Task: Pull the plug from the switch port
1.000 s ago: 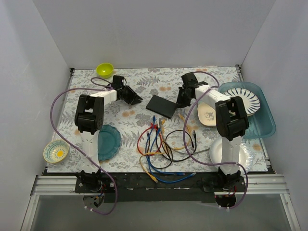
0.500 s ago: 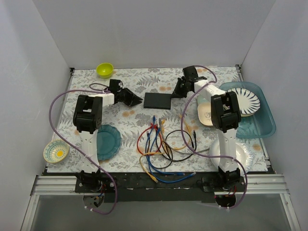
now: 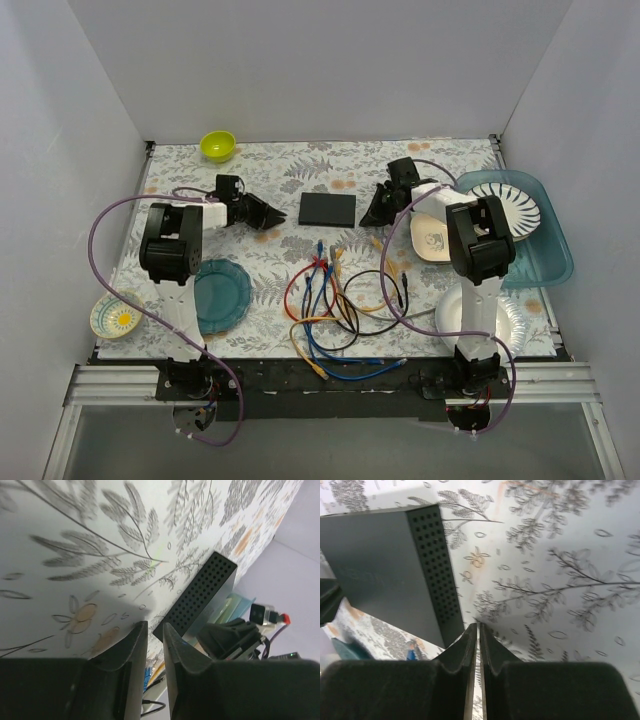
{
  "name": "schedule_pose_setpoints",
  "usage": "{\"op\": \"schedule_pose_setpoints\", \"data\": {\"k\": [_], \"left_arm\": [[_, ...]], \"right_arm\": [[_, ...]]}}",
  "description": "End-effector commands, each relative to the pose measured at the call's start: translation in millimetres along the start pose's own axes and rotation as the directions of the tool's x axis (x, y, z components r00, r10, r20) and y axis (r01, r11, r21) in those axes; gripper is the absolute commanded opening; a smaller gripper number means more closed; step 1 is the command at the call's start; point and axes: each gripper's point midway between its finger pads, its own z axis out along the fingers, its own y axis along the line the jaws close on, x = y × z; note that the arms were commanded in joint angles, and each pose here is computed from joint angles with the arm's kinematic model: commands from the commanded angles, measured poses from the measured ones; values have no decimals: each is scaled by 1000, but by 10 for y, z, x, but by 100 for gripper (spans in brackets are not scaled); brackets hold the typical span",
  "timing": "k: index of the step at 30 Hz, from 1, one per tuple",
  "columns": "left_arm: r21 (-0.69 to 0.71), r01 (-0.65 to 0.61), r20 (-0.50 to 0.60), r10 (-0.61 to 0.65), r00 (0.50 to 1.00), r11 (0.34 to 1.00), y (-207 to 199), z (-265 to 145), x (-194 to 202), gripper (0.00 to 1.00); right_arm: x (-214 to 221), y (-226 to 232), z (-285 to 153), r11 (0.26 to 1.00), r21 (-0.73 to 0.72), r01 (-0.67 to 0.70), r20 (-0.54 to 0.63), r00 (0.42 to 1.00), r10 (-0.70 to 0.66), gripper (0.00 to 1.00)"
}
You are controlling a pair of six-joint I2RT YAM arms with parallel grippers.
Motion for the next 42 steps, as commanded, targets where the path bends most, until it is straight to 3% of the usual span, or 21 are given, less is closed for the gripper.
{"op": "schedule_pose_setpoints", "data": {"k": [1, 8, 15, 21, 24, 28, 32, 36, 39, 40, 42], "left_arm": [[-41, 44, -68, -47, 997, 998, 220, 183, 198, 20], [22, 15, -130, -12, 991, 1000, -43, 469, 194, 20], [74, 3, -112, 5, 994, 997, -324, 712, -21, 19], [81, 27, -96, -19, 995, 996, -334, 800, -171, 19], [90, -5, -23, 7, 1000, 996, -383, 665, -336, 19], [183, -154, 150, 127, 980, 971, -968, 152, -527, 20], [223, -260, 232, 208, 950, 940, -1440, -216, -557, 23], [198, -342, 279, 281, 918, 919, -1564, -551, -458, 25], [103, -417, 358, 358, 862, 903, -1506, -878, -260, 28], [51, -418, 333, 379, 863, 907, -1305, -813, -108, 31], [-21, -434, 351, 413, 840, 900, -1176, -914, 19, 34]], "right_arm": [[65, 196, 214, 997, -80, 6, -24, 1000, -8, 13], [-189, 506, 518, 984, -177, -9, -19, 1000, 6, 13], [-426, 701, 780, 970, -237, -49, -23, 999, 44, 14], [-531, 728, 904, 966, -251, -66, -25, 998, 62, 14], [-643, 718, 730, 972, -231, -27, 45, 998, 39, 14], [-929, 920, 75, 982, -178, 61, 271, 963, -11, 18], [-859, 1033, -313, 988, -114, 100, 357, 932, -54, 23], [-679, 1224, -723, 977, -44, 207, 460, 873, -164, 31], [-390, 1335, -1011, 936, 65, 347, 497, 802, -331, 39], [-249, 1456, -1225, 905, 106, 412, 524, 751, -403, 58], [93, 1464, -1413, 861, 156, 484, 523, 699, -488, 69]]}}
